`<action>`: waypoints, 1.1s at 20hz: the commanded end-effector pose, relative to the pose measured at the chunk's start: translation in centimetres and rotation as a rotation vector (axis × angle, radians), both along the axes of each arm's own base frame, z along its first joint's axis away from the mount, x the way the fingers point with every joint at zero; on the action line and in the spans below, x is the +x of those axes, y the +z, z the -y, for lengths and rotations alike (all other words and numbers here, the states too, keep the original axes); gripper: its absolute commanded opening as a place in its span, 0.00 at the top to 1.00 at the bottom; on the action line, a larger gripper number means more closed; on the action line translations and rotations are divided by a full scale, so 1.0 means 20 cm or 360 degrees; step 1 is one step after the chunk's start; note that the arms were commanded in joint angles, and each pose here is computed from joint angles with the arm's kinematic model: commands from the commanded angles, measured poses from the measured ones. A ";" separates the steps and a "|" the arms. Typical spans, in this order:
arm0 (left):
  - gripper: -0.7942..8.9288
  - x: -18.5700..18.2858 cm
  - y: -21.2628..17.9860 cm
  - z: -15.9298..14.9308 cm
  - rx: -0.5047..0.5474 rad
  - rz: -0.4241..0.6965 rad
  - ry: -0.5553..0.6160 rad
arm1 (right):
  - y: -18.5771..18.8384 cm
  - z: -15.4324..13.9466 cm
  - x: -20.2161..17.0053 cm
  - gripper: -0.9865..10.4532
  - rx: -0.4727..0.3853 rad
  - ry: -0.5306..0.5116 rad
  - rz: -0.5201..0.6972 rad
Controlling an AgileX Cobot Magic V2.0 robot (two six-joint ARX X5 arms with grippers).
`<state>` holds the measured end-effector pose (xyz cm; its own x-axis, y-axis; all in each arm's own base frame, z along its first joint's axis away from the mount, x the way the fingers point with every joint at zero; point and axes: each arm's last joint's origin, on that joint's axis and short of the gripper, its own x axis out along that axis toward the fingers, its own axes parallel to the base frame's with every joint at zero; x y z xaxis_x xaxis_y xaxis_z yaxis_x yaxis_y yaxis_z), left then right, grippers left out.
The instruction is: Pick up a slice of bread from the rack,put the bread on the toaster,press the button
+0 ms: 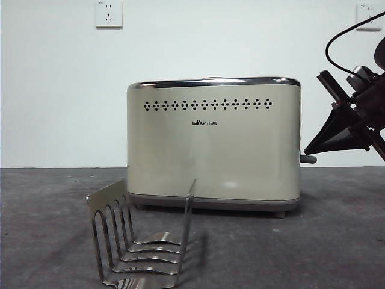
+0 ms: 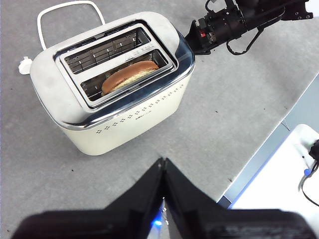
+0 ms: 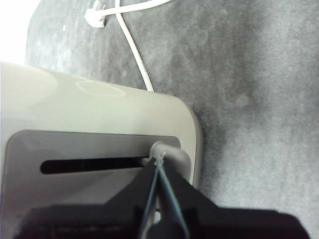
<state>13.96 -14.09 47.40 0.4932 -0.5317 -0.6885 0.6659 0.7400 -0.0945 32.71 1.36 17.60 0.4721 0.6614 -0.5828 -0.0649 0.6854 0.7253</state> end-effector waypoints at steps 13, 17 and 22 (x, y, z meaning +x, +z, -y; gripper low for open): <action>0.92 0.00 0.00 0.00 0.0007 0.0009 -0.0015 | -0.02 -0.01 0.04 0.92 -0.0056 -0.0014 -0.0140; 0.92 0.00 0.00 0.00 0.0008 0.0011 -0.0015 | 0.09 -0.01 0.04 0.92 -0.0062 -0.0019 -0.0052; 0.92 0.00 0.00 0.00 0.0009 0.0012 -0.0017 | 0.19 -0.01 0.00 0.92 -0.0068 -0.0015 0.0029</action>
<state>13.96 -14.09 47.40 0.4932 -0.5317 -0.6885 0.6666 0.7395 -0.0937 32.86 1.43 21.64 0.4935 0.6362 -0.5931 -0.0683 0.7081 0.7028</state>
